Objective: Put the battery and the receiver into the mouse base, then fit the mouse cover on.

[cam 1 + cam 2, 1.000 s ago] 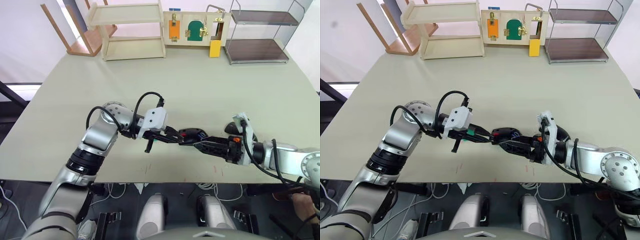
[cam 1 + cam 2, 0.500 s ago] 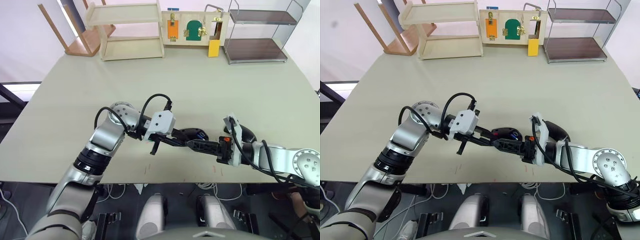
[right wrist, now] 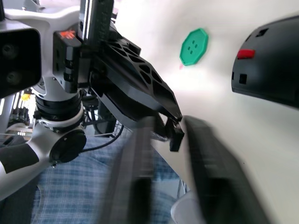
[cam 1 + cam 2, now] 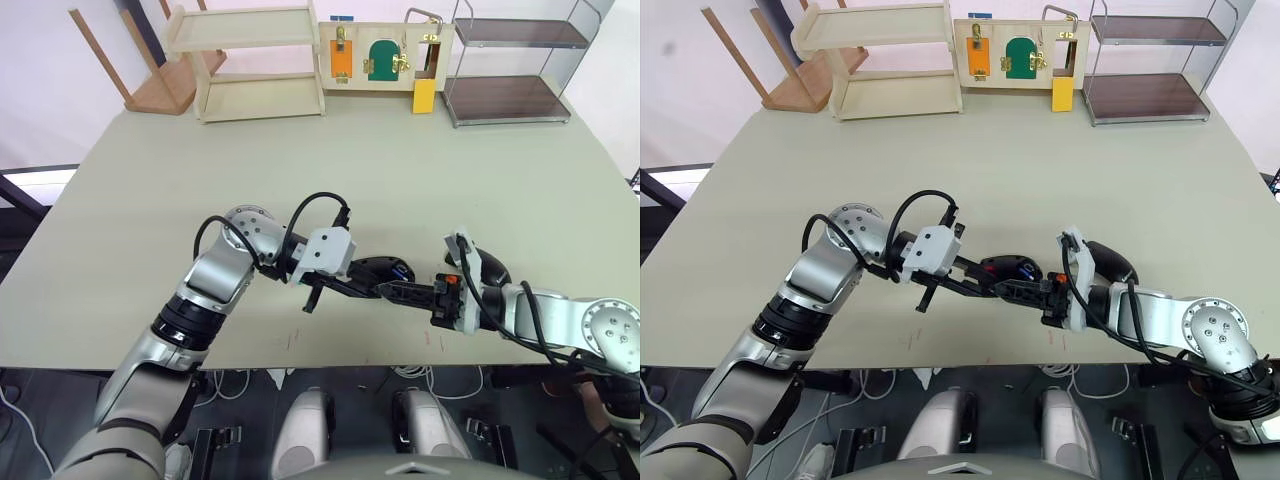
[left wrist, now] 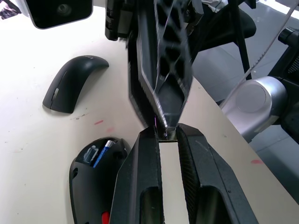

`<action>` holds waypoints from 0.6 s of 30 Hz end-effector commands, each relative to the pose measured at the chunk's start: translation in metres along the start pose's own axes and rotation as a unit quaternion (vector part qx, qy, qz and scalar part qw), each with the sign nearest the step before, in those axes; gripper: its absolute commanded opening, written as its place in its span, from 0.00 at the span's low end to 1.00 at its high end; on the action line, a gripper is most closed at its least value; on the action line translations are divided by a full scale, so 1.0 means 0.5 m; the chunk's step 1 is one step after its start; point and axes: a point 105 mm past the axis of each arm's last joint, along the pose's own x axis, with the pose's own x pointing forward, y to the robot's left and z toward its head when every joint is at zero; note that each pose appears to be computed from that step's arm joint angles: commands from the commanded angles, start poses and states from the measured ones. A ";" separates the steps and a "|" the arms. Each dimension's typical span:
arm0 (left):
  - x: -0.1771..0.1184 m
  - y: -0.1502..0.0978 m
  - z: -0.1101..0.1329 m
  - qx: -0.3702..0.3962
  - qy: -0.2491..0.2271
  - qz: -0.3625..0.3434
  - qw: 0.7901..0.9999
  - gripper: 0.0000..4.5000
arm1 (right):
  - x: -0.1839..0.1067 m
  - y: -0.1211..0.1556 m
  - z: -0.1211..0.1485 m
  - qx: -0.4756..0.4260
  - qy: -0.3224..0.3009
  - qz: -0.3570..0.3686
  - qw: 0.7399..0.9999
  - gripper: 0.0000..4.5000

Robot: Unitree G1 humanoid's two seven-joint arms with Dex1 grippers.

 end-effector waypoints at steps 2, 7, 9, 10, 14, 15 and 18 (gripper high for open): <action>-0.009 0.005 0.004 0.006 0.001 0.007 1.000 0.00 | -0.005 0.028 -0.004 -0.014 0.008 0.029 0.999 0.01; -0.011 0.005 0.002 0.005 0.003 0.009 1.000 0.00 | -0.006 0.030 -0.006 -0.015 0.011 0.033 0.999 0.01; -0.011 0.004 0.001 0.006 0.003 0.009 1.000 0.00 | -0.007 0.030 -0.006 -0.014 0.010 0.034 0.999 0.01; -0.010 0.003 0.001 0.005 0.003 0.009 1.000 0.00 | -0.007 0.030 -0.005 -0.014 0.009 0.034 0.999 0.01; -0.008 0.001 -0.001 0.007 0.004 0.008 1.000 0.00 | -0.008 0.030 -0.001 -0.014 0.006 0.035 0.999 0.01; -0.007 0.001 -0.002 0.008 0.005 0.008 1.000 0.00 | -0.008 0.030 -0.001 -0.014 0.006 0.035 0.999 0.01; -0.006 0.000 -0.001 0.009 0.004 0.007 1.000 0.00 | -0.008 0.032 0.000 -0.014 0.005 0.040 0.999 0.01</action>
